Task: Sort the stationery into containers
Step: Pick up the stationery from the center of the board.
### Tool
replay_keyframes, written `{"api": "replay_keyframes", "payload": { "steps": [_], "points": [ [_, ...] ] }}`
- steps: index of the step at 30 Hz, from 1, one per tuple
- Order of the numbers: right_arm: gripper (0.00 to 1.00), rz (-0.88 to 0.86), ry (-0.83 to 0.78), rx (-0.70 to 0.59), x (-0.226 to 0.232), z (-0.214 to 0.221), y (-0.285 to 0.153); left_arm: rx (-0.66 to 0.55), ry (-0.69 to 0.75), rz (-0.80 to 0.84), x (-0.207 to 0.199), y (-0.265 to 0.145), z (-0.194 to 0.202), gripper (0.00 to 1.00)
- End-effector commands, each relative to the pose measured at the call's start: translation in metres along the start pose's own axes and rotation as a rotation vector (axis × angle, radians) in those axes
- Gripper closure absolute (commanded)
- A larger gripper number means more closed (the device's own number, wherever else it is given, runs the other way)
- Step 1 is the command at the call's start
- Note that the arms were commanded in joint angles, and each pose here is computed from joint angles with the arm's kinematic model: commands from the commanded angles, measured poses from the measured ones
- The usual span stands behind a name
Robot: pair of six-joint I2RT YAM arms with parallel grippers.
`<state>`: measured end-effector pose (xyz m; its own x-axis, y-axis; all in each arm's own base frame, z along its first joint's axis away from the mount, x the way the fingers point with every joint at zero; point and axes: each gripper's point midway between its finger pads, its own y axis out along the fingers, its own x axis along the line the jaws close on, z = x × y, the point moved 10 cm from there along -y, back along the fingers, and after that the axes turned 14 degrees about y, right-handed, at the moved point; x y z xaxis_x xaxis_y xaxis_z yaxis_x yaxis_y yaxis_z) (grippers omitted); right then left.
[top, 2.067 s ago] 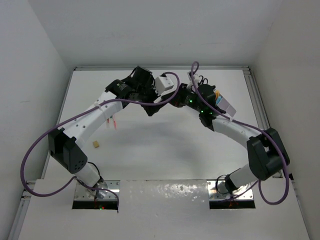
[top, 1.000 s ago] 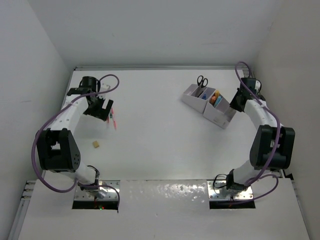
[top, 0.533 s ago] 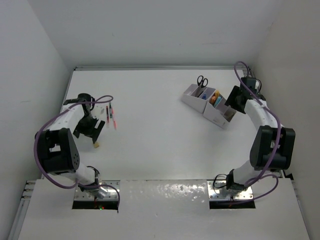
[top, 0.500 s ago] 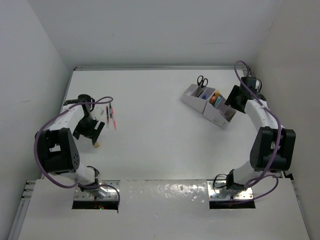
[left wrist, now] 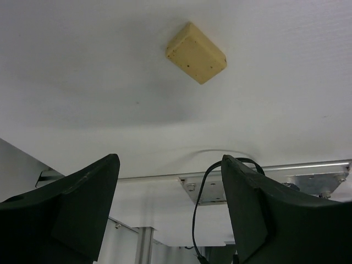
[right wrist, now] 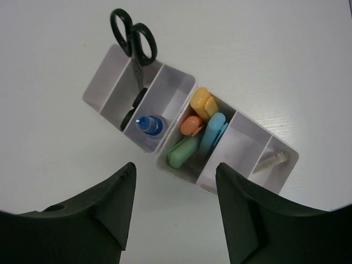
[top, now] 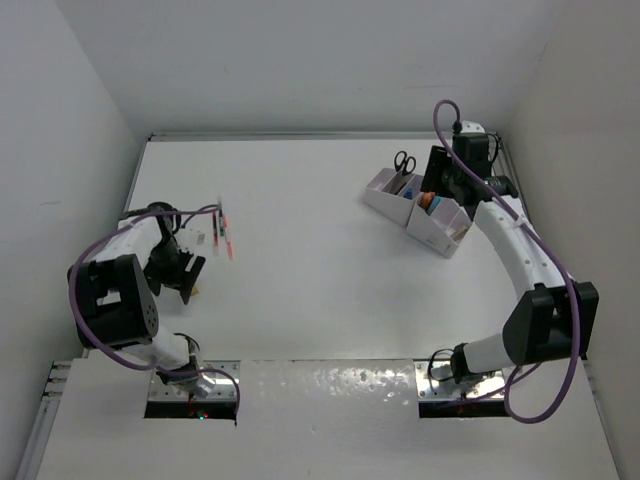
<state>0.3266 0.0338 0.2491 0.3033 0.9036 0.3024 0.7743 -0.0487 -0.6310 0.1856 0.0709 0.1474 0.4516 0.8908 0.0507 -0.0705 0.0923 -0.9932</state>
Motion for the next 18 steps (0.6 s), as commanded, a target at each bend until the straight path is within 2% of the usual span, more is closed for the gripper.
{"api": "replay_keyframes", "payload": {
  "steps": [1,4,7,9,10,13,15,18],
  "points": [
    [0.42,-0.022,-0.033,-0.053,0.014,-0.013,-0.019,-0.151,0.028,-0.004,0.012,-0.024,-0.006,0.28],
    [0.42,-0.058,-0.044,-0.064,0.020,0.003,-0.029,-0.355,0.092,0.131,0.013,-0.043,-0.018,0.28],
    [0.42,-0.080,-0.046,-0.032,0.018,0.028,-0.028,-0.422,0.134,0.189,0.011,-0.049,-0.023,0.27],
    [0.42,-0.110,-0.034,-0.024,0.016,0.044,-0.029,-0.390,0.169,0.204,0.004,-0.045,-0.028,0.27],
    [0.42,-0.120,-0.029,-0.024,0.016,0.047,-0.030,-0.336,0.171,0.197,0.001,-0.037,-0.026,0.26],
    [0.42,-0.159,-0.017,-0.034,0.014,0.059,-0.031,-0.216,0.118,0.163,-0.002,-0.016,-0.026,0.25],
    [0.41,-0.169,-0.011,-0.040,0.012,0.063,-0.031,-0.182,0.070,0.144,0.000,-0.004,-0.031,0.25],
    [0.41,-0.167,-0.043,-0.026,0.010,0.065,-0.032,-0.155,0.024,0.030,0.010,0.001,-0.041,0.25]
  ]
}}
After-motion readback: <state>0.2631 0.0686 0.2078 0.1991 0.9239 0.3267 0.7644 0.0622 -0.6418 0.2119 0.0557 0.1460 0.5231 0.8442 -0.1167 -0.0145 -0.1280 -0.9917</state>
